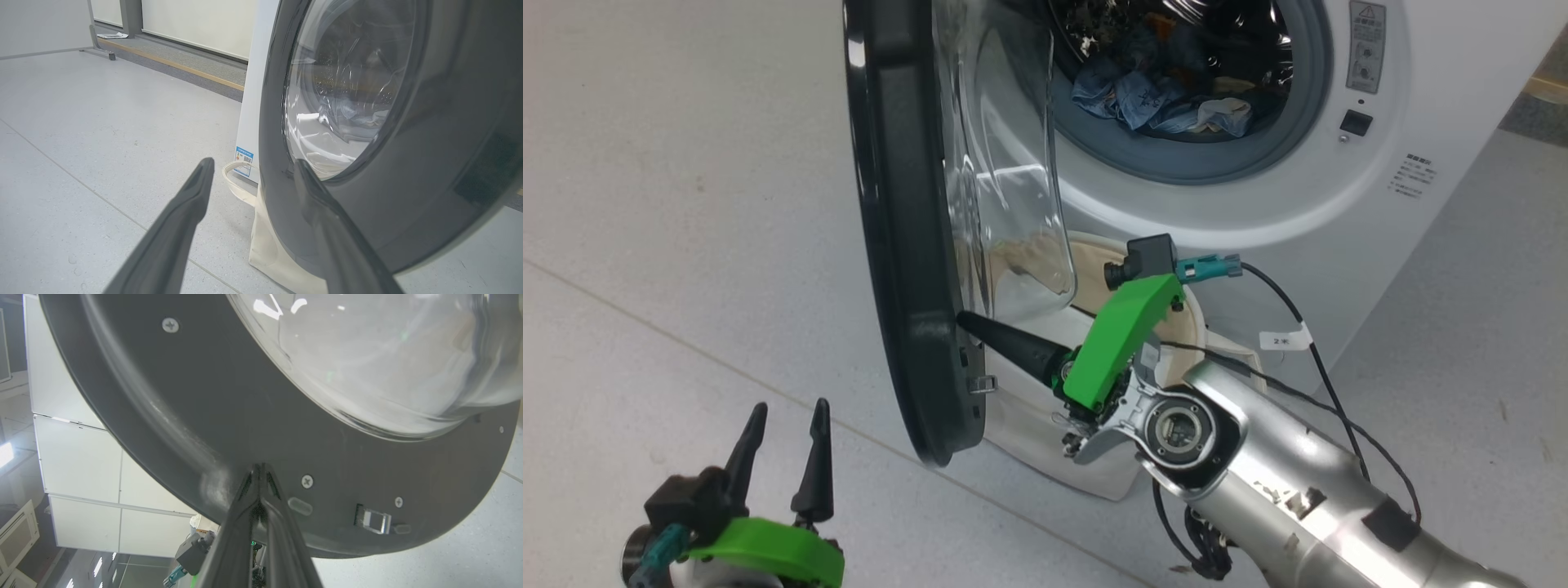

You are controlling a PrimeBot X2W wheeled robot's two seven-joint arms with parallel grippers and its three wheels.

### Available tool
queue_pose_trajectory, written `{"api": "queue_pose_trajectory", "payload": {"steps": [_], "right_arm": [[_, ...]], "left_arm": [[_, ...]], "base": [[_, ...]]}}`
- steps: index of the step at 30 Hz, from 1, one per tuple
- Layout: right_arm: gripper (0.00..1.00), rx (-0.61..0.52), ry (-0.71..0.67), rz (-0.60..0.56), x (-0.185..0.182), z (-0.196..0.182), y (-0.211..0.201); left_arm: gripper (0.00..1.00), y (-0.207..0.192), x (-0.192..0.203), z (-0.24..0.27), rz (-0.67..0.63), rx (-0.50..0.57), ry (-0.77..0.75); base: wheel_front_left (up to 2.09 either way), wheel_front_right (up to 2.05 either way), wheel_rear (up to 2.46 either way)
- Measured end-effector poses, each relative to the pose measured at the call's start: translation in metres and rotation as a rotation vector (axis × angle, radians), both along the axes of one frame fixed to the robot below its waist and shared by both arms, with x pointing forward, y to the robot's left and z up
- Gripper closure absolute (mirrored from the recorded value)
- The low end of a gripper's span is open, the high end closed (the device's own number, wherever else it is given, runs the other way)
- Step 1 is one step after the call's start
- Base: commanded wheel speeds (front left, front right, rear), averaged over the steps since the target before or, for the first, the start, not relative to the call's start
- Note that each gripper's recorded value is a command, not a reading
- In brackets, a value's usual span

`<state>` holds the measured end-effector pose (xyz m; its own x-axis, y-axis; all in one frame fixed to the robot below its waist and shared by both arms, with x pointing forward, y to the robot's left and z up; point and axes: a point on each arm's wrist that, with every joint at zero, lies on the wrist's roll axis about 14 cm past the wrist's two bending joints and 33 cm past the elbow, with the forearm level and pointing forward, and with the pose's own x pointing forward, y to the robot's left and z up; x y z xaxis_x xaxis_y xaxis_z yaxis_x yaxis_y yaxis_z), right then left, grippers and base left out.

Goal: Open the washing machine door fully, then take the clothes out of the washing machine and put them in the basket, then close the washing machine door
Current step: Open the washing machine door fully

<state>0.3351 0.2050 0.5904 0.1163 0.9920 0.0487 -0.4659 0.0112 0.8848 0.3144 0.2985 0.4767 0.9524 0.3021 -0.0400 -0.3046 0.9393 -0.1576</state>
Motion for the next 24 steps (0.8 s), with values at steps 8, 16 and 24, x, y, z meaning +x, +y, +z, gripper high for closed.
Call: {"api": "queue_pose_trajectory", "payload": {"steps": [8,16,24], "right_arm": [[0.0,-0.029,-0.119,-0.092,0.009,-0.001,0.0],[0.0,-0.006,-0.405,-0.321,0.038,0.015,-0.045],[0.0,-0.135,-0.651,-0.545,0.06,-0.007,-0.127]], "left_arm": [[0.0,0.005,0.001,0.005,0.004,0.009,-0.013],[0.0,0.002,0.011,0.013,-0.034,0.033,-0.034],[0.0,0.008,0.01,0.021,-0.062,0.081,-0.044]], "base": [[0.0,0.0,0.0],[0.0,0.0,0.0],[0.0,0.0,0.0]]}}
